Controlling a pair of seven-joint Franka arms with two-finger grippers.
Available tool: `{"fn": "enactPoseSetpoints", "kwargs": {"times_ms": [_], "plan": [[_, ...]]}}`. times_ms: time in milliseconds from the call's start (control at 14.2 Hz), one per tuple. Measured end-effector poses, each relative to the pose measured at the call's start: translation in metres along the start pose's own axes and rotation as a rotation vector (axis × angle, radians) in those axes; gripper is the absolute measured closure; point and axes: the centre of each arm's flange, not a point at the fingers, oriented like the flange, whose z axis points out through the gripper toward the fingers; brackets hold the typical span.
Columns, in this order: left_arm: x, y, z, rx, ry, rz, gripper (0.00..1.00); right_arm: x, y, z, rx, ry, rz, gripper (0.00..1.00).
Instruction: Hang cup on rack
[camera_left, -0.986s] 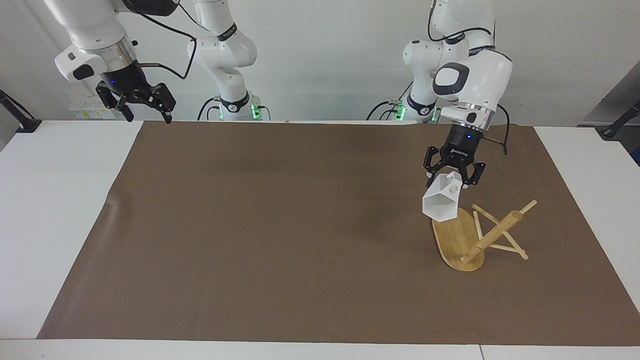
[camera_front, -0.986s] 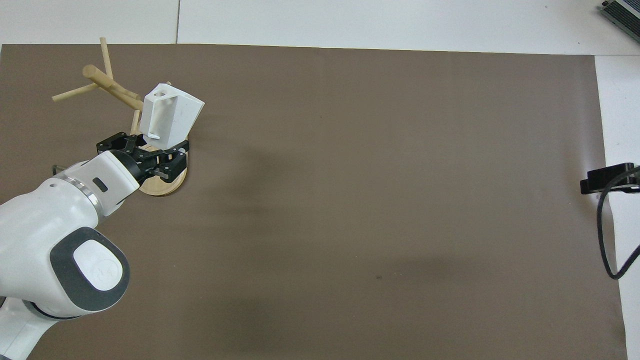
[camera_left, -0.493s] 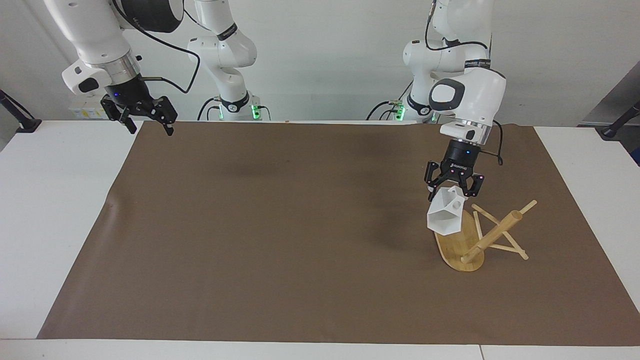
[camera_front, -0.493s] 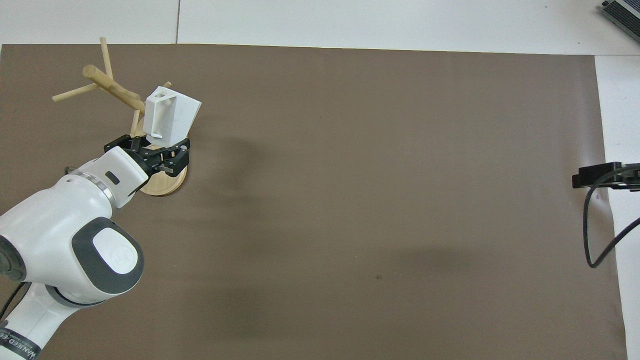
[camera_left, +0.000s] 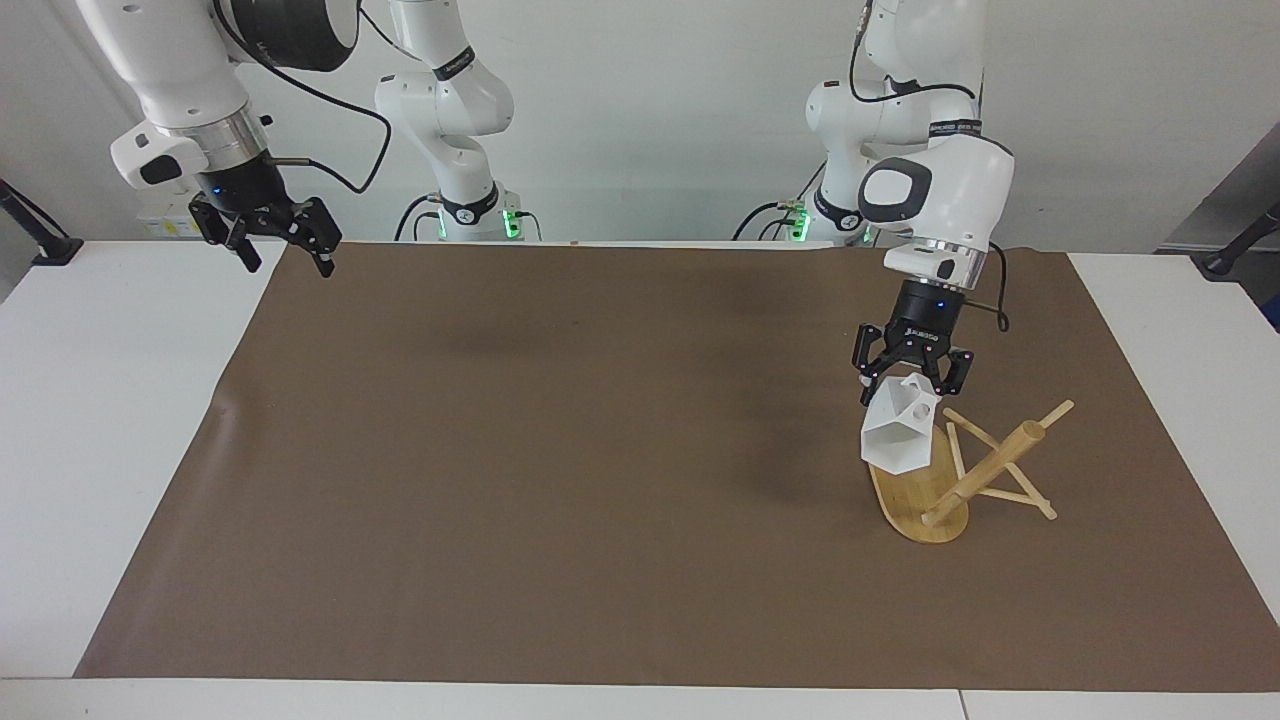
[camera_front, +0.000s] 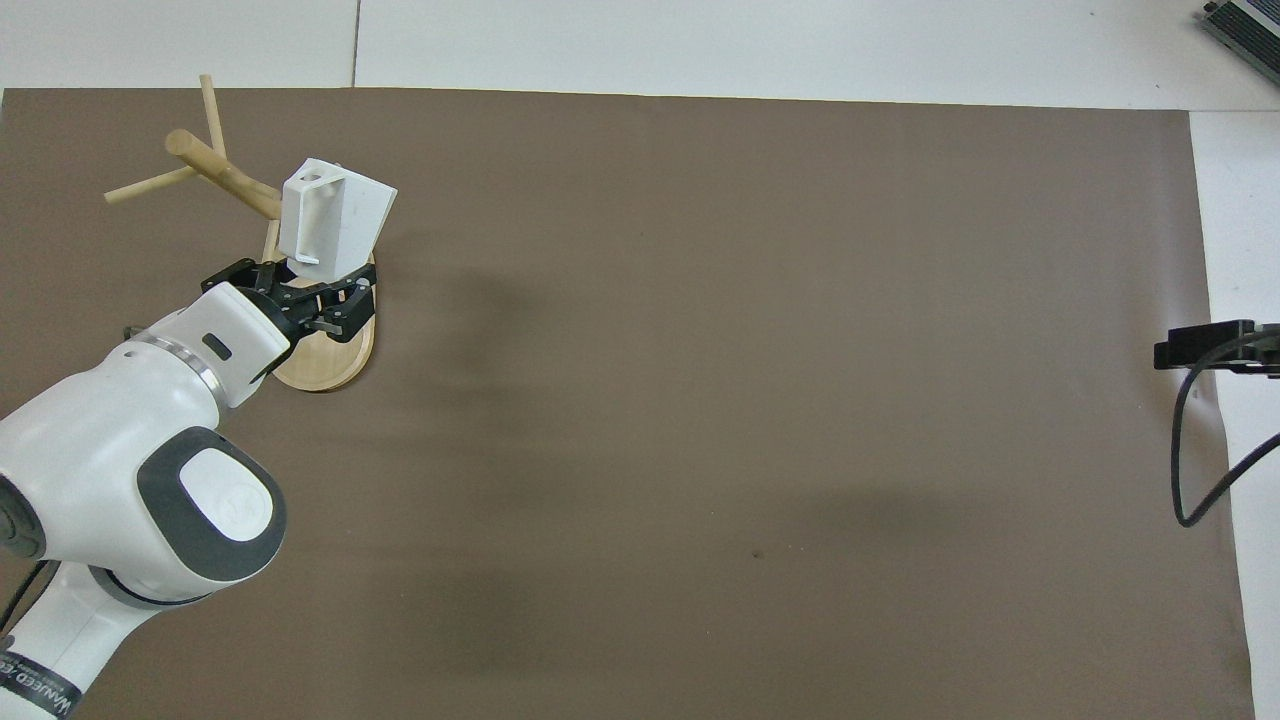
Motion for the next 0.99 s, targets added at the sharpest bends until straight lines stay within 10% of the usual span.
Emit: {"fn": "enactPoseSetpoints", "kwargs": {"times_ms": [986], "plan": [[-0.001,-0.011,0.001,0.008,0.004,-0.153,0.28,0.0,-0.006,-0.002,0.0,0.003,-0.011,0.0]]}}
